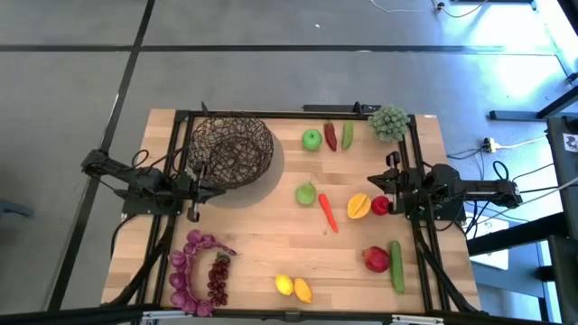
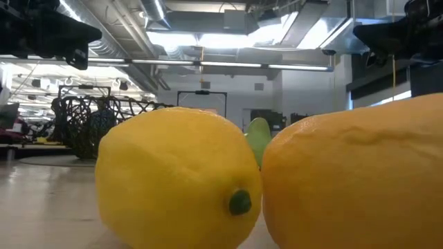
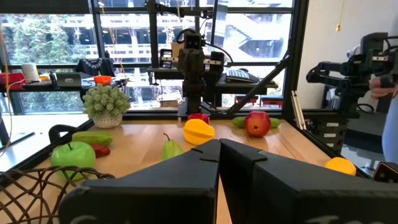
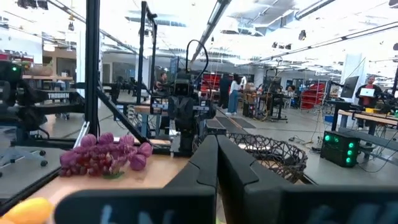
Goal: Build produce basket
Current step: Put the yellow starfruit into the black wire basket
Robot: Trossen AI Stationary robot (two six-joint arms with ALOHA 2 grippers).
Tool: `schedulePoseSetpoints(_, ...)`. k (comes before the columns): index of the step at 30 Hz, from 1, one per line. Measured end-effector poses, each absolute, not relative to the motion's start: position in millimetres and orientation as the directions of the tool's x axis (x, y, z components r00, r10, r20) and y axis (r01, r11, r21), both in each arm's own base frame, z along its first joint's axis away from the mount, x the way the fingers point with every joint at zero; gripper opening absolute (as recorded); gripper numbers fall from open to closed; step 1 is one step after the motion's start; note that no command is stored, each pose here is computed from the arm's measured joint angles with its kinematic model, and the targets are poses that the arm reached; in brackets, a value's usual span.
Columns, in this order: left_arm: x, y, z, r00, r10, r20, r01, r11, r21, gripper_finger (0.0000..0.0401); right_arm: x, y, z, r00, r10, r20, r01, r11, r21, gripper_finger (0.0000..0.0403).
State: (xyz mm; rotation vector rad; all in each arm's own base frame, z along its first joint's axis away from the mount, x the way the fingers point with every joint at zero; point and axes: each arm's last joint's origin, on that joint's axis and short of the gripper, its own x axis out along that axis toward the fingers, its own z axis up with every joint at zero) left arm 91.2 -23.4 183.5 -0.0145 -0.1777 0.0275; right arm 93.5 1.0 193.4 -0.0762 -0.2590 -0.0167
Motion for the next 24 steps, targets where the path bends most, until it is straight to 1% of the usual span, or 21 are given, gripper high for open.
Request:
schedulePoseSetpoints(3,91.2,-23.4,183.4,0.984,0.029,0.176,-0.026,1.0,-0.017,0.0,88.0,-0.2,212.9,0.957,-0.045,0.287,0.072,0.994,-0.085,0.0)
schedulePoseSetpoints(7,91.2,-23.4,183.5,0.984,0.029,0.176,-0.026,1.0,-0.017,0.0,80.4,-4.9,242.5,0.945,-0.201,0.257,0.221,0.974,-0.049,0.0)
schedulePoseSetpoints(10,91.2,-23.4,183.5,0.984,0.029,0.176,-0.026,1.0,-0.017,0.0,78.5,-7.9,264.3,0.935,-0.304,0.185,0.312,0.95,-0.019,0.0)
schedulePoseSetpoints(12,91.2,-23.4,183.5,0.984,0.029,0.176,-0.026,1.0,-0.017,0.0,81.1,-9.3,276.9,0.929,-0.355,0.11,0.357,0.934,-0.004,0.0)
schedulePoseSetpoints(14,91.2,-23.4,183.4,0.984,0.029,0.176,-0.026,1.0,-0.017,0.0,85.7,-10.1,292.5,0.92,-0.387,0.065,0.384,0.922,0.044,0.0)
schedulePoseSetpoints(18,91.2,-23.4,183.4,0.984,0.029,0.177,-0.026,1.0,-0.017,0.0,101.6,-9.8,323.9,0.922,-0.386,-0.043,0.388,0.916,0.101,0.0)
schedulePoseSetpoints(21,91.2,-23.4,183.5,0.984,0.029,0.176,-0.026,1.0,-0.017,0.0,116.5,-8.4,345.1,0.927,-0.347,-0.143,0.359,0.93,0.073,0.0)
schedulePoseSetpoints(24,91.2,-23.4,183.5,0.984,0.029,0.176,-0.026,1.0,-0.017,0.0,132.6,-6.6,356.9,0.906,-0.296,-0.302,0.317,0.948,0.022,0.0)
